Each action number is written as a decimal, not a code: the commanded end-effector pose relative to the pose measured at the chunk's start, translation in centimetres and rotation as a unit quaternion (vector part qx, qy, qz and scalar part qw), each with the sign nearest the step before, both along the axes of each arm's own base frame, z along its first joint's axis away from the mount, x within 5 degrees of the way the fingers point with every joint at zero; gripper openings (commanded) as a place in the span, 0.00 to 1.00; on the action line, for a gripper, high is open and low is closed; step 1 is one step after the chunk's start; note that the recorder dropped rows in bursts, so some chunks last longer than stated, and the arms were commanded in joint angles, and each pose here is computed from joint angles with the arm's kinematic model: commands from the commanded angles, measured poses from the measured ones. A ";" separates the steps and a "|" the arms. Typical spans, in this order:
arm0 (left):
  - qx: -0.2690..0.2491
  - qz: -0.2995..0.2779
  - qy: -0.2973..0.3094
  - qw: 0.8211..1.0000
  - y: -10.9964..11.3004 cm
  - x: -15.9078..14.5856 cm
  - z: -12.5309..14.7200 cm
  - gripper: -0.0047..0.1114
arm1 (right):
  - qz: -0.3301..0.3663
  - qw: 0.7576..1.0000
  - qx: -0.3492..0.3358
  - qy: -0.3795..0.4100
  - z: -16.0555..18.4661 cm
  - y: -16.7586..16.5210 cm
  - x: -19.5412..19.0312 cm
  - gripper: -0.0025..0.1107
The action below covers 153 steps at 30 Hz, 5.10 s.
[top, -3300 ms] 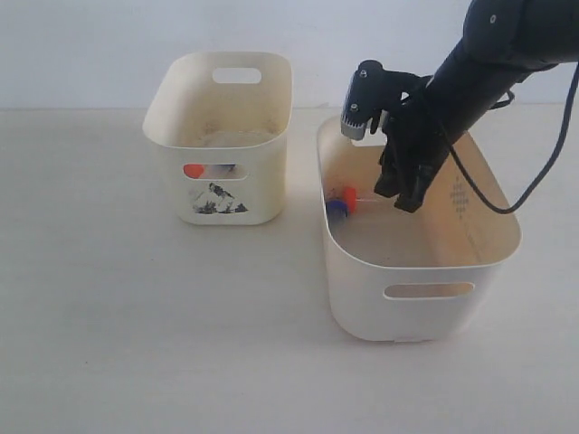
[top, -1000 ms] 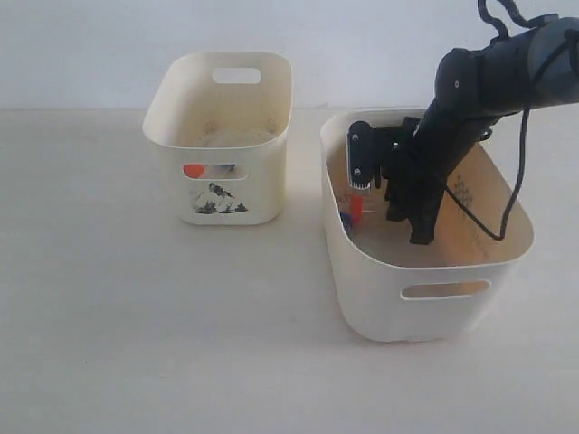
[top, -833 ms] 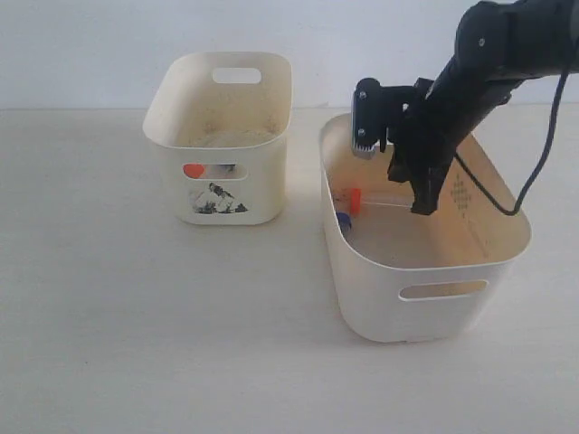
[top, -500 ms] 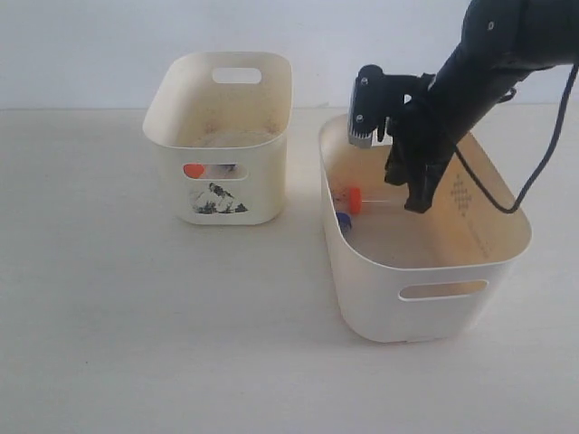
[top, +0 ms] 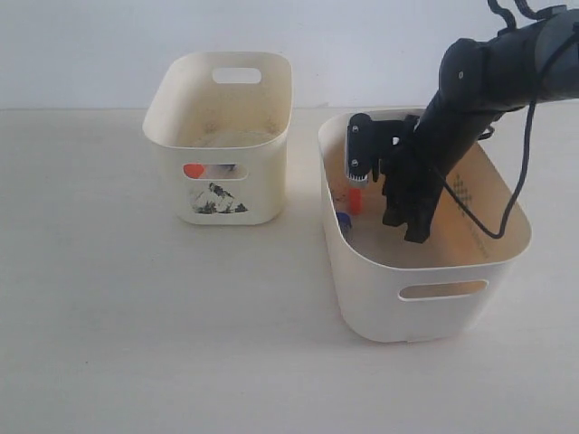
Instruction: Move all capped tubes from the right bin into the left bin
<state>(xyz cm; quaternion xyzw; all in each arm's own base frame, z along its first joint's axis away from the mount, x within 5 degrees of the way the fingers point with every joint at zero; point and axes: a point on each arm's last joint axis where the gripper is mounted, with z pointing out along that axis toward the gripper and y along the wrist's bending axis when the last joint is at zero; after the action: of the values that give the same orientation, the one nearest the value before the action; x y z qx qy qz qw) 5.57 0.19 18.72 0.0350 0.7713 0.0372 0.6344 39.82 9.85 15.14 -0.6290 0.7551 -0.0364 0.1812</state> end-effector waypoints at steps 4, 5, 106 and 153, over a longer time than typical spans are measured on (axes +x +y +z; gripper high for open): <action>-0.011 0.001 -0.007 1.000 0.0 0.0 0.2 0.08 | 0.014 1.000 -0.005 -0.025 0.1 0.0 0.4 0.64; -0.011 0.001 -0.007 1.000 0.0 0.0 0.2 0.08 | 0.013 0.999 -0.004 -0.031 0.2 0.0 0.4 0.64; -0.011 0.001 -0.007 1.000 0.0 0.0 0.2 0.08 | -0.332 0.802 0.497 -0.002 12.9 15.1 1.5 0.52; -0.011 0.001 -0.007 1.000 0.0 0.0 0.2 0.08 | -0.519 0.753 0.228 0.333 3.7 -1.0 -1.2 0.45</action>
<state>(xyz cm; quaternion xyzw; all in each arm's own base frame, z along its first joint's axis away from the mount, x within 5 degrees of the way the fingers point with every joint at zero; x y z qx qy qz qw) 5.57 0.19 18.72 0.0350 0.7713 0.0372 0.6344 38.38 9.12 19.41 -0.0544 0.9639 0.2603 0.0121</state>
